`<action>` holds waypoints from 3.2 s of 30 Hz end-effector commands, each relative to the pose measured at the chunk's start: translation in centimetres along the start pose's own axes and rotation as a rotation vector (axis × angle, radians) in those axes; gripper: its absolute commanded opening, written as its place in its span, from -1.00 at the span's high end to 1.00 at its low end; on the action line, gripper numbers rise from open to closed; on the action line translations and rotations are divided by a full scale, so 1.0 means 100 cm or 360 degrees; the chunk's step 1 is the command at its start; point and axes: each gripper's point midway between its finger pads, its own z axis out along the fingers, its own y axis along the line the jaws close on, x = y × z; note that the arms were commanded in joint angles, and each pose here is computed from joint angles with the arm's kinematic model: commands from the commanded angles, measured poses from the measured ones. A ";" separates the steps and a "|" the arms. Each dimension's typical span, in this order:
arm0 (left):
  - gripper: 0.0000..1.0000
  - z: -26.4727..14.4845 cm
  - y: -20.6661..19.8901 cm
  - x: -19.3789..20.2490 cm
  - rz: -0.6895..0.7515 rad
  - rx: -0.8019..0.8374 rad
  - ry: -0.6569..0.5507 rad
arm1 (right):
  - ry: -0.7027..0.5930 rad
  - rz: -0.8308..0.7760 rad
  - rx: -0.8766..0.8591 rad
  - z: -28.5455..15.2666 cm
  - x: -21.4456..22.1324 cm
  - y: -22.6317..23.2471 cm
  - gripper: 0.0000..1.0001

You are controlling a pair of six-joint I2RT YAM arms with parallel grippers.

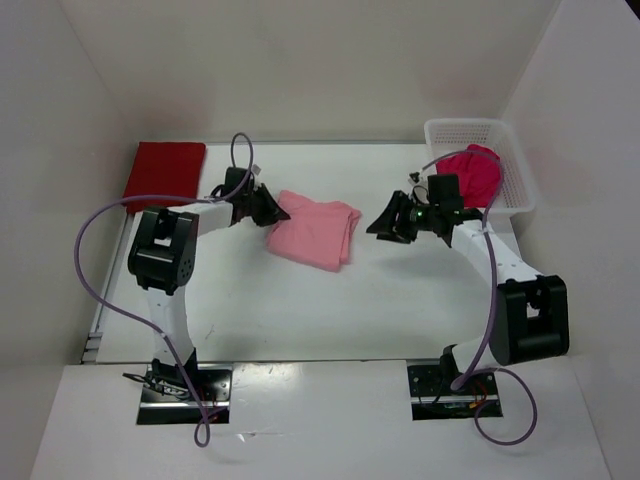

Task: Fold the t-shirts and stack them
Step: Put the neatly folded tshirt into the corner of the board with the left arm, then grab crumpled tshirt from bin with the right arm

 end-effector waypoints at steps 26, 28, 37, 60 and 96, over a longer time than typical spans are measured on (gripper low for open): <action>-1.00 -0.269 0.107 -0.153 -0.0520 -0.0159 -0.1118 | 0.0086 -0.0014 -0.0002 -0.007 0.016 -0.015 -0.04; -1.00 -0.268 0.101 -0.133 -0.0461 -0.0198 -0.1052 | 0.0053 0.0026 0.0085 -0.004 0.016 -0.027 -0.04; -1.00 -0.243 0.030 -0.054 -0.0108 -0.0017 -0.0780 | -0.0421 0.0001 0.0558 -0.020 -0.073 -0.054 0.88; -1.00 -0.095 -0.143 0.198 0.0456 0.0567 0.0696 | -0.0911 0.0383 0.1486 -0.086 -0.246 -0.233 0.17; -0.37 -0.095 -0.113 0.113 0.0256 0.0445 0.0395 | -0.1679 -0.0290 0.0157 -0.250 -0.278 0.140 1.00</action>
